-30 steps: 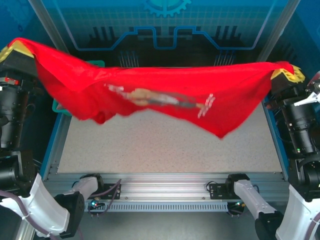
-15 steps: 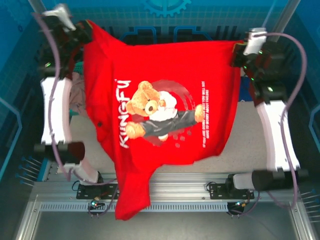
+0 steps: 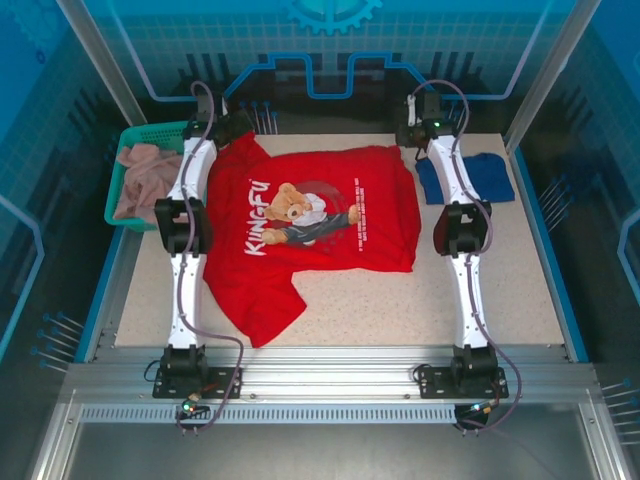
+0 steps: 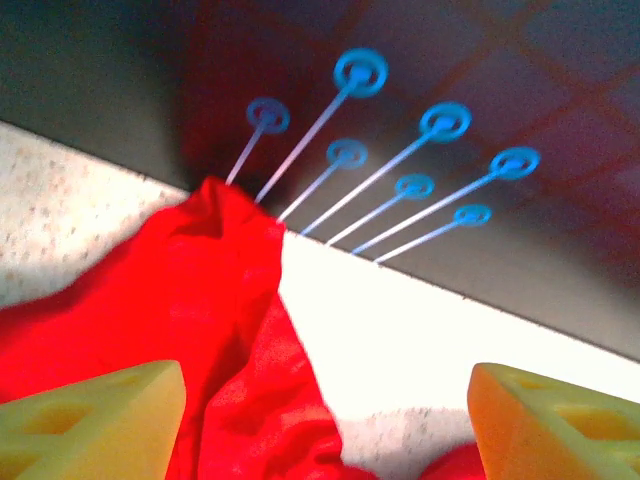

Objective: Fold the inside-out t-shirt

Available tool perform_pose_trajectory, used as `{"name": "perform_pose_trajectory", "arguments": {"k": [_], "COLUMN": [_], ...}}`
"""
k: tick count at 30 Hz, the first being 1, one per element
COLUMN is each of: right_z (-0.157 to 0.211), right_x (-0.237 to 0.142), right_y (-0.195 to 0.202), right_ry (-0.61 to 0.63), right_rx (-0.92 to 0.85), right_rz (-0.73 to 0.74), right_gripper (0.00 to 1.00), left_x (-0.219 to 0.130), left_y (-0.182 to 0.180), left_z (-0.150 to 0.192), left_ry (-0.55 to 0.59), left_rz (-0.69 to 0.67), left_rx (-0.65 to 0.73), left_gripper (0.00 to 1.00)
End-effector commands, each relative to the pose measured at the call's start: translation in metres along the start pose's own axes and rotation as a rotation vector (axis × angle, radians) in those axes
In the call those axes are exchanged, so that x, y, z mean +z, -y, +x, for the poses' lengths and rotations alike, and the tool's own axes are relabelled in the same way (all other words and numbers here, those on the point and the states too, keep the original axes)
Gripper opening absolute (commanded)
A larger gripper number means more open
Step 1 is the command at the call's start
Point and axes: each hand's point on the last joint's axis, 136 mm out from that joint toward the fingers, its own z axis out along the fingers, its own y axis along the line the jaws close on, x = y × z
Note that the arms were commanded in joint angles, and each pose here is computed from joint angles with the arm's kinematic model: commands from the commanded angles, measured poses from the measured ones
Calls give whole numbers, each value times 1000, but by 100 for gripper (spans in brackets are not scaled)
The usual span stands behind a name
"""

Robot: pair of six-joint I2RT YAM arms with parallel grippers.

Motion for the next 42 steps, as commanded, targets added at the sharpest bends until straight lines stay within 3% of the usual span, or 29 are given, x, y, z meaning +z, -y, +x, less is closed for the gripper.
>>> {"name": "perform_pose_trajectory", "arguments": {"k": [1, 4, 9, 12, 15, 21, 28, 30, 34, 38, 42], "right_z": [19, 84, 214, 265, 296, 311, 314, 310, 295, 285, 277], "right_x": [-97, -141, -193, -195, -182, -147, -137, -136, -138, -142, -147], "right_y": [-28, -52, -59, -62, -55, -68, -43, -44, -44, -40, -15], "right_ry": [-134, -193, -341, -408, -453, -491, -524, -526, -515, -519, -525], "right_rx": [-49, -56, -48, -22, 4, 51, 40, 54, 23, 9, -27], "right_rz": [-8, -48, -25, -5, 41, 15, 111, 84, 57, 30, 116], "right_gripper": [44, 47, 51, 53, 52, 49, 22, 14, 9, 8, 8], "left_x": [-111, -149, -201, -225, -241, -233, -205, -190, -147, -118, -115], "left_y": [73, 89, 92, 81, 73, 126, 184, 195, 195, 183, 168], "left_z": [-64, -29, 79, 157, 236, 336, 431, 449, 468, 475, 486], "left_ry": [169, 131, -24, -119, -239, -359, -330, -351, -369, -392, -445], "left_rz": [135, 217, 286, 298, 255, 412, 543, 566, 485, 382, 364], "left_rx": [-10, -67, -146, -146, -20, 366, 960, 1027, 1122, 1157, 1150], "left_gripper": [79, 81, 82, 82, 83, 82, 81, 79, 75, 58, 24]}}
